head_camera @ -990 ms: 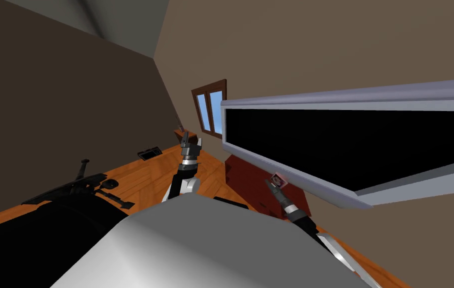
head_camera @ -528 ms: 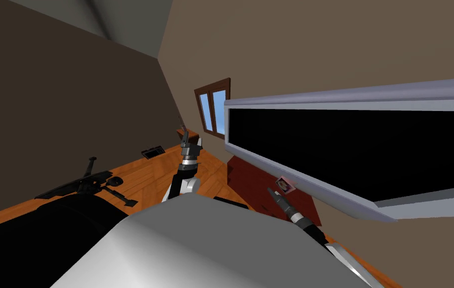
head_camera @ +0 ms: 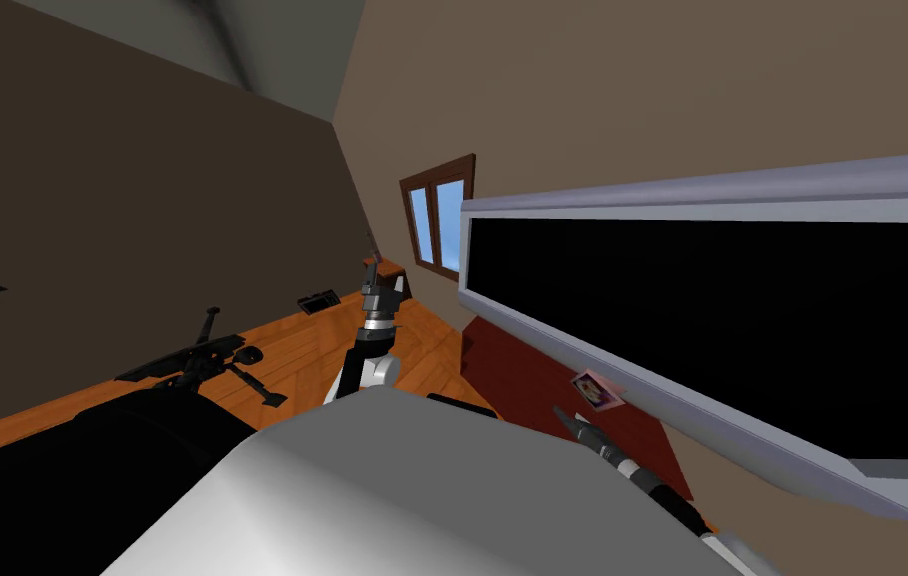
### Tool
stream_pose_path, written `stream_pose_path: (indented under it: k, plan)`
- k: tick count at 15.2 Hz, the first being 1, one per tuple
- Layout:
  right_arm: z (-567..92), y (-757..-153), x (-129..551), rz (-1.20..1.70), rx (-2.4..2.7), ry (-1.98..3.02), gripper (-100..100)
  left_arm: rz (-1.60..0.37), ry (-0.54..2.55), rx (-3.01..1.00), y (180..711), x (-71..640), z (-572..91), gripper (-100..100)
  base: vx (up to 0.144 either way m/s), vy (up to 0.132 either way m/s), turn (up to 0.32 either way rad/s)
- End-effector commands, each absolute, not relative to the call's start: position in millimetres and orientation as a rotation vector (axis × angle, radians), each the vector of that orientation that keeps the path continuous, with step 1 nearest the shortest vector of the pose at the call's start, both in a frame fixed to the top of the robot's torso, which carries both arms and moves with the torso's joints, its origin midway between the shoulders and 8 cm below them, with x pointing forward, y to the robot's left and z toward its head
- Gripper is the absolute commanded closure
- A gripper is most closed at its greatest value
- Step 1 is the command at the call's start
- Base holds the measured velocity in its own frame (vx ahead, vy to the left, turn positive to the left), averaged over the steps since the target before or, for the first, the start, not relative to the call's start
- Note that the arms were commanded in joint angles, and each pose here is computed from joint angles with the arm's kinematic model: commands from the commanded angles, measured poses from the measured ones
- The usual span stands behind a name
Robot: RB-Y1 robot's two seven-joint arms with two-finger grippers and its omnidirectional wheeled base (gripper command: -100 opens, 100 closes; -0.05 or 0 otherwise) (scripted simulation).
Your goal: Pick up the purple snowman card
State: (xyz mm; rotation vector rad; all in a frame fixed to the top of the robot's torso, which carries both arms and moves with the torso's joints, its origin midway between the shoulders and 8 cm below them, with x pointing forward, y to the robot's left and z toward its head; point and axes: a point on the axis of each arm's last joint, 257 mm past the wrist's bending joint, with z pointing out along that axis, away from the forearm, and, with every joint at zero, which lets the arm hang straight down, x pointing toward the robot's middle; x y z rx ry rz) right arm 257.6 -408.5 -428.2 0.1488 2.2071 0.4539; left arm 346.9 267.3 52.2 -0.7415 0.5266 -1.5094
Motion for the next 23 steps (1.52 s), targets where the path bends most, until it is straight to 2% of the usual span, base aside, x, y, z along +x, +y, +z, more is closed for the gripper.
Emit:
stream_pose_path:
  k: [1, 4, 9, 11, 12, 14, 17, 20, 21, 23]
  plan:
    - [-437, -423, 248, 0.412, 0.136, 2.245, -100, -1.509, 0.527, -0.742, 267, 347, 52, 0, 0.049, 0.058, 0.054]
    - [-451, -454, 225, 0.323, 0.085, 2.327, -100, -1.509, 0.527, -0.742, 267, 347, 52, 0, 0.07, 0.062, 0.089]
    - [-472, -541, 155, 0.075, -0.069, 2.535, -100, -1.509, 0.527, -0.742, 267, 347, 52, 0, 0.089, 0.084, 0.131]
    - [-470, -552, 152, 0.05, -0.077, 2.545, -100, -1.509, 0.527, -0.742, 267, 347, 52, 0, 0.086, 0.075, 0.064]
    - [-469, -583, 129, -0.037, -0.13, 2.608, -100, -1.509, 0.527, -0.742, 267, 347, 52, 0, 0.088, 0.066, 0.098]
    - [-468, -584, 129, -0.04, -0.132, 2.608, -100, -1.509, 0.527, -0.742, 267, 347, 52, 0, 0.077, 0.061, 0.079]
    - [-456, -644, 87, -0.209, -0.245, 2.716, -100, -1.509, 0.527, -0.742, 267, 347, 52, 0, 0.082, 0.078, 0.125]
    - [-456, -646, 85, -0.213, -0.243, 2.719, -100, -1.509, 0.527, -0.742, 267, 347, 52, 0, 0.069, 0.051, 0.04]
    - [-446, -672, 68, -0.287, -0.301, 2.762, -100, -1.509, 0.527, -0.741, 267, 347, 52, 0, 0.061, 0.048, 0.101]
    - [-446, -674, 66, -0.295, -0.297, 2.766, -100, -1.509, 0.527, -0.742, 267, 347, 52, 0, 0.066, 0.048, 0.077]
